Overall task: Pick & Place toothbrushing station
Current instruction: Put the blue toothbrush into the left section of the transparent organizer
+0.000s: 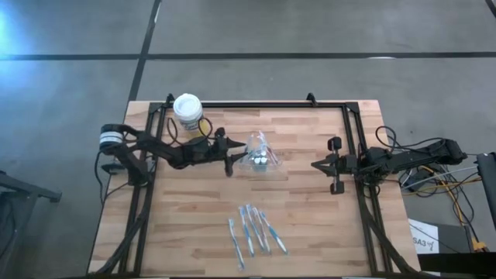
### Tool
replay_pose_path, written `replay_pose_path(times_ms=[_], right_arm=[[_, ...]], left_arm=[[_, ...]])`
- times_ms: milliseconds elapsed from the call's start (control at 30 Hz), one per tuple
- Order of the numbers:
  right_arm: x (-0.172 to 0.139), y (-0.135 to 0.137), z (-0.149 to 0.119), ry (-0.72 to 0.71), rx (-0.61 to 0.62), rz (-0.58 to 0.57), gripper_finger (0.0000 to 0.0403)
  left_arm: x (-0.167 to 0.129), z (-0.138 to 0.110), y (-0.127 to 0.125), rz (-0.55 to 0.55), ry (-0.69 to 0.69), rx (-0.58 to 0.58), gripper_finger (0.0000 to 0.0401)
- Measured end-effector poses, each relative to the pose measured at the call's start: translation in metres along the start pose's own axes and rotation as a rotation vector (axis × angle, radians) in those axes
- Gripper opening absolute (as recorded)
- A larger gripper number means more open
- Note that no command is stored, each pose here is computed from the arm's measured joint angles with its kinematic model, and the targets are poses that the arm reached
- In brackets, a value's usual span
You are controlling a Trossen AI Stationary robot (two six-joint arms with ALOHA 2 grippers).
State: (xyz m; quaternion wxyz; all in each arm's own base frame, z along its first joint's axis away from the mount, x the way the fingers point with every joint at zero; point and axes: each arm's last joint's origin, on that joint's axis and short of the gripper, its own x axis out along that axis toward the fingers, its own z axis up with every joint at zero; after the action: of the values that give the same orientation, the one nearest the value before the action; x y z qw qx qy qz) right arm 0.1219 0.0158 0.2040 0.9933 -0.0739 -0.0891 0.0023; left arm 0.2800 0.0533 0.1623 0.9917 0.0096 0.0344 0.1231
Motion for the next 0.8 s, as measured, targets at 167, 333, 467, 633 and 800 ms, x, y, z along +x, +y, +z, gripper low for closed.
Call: replay_pose_path(times_ms=[167, 333, 467, 633, 800], right_arm=[[0.0, 0.0, 0.0, 0.0, 0.0, 0.0, 0.0008], [0.0, 0.0, 0.0, -0.001, 0.001, 0.0, 0.0008], [0.0, 0.0, 0.0, -0.002, 0.001, 0.0, 0.0008], [0.0, 0.0, 0.0, -0.002, 0.001, 0.0, 0.0008], [0.0, 0.0, 0.0, 0.001, 0.0, 0.0, 0.0008]], left_arm=[[0.004, 0.008, 0.001, 0.003, 0.01, 0.007, 0.0176], [0.018, 0.01, 0.003, 0.018, 0.15, 0.035, 0.0177], [0.025, 0.016, 0.003, 0.039, 0.184, 0.048, 0.0177], [0.025, 0.017, 0.003, 0.038, 0.181, 0.068, 0.0177], [0.024, 0.021, -0.002, 0.023, 0.173, 0.07, 0.0177]])
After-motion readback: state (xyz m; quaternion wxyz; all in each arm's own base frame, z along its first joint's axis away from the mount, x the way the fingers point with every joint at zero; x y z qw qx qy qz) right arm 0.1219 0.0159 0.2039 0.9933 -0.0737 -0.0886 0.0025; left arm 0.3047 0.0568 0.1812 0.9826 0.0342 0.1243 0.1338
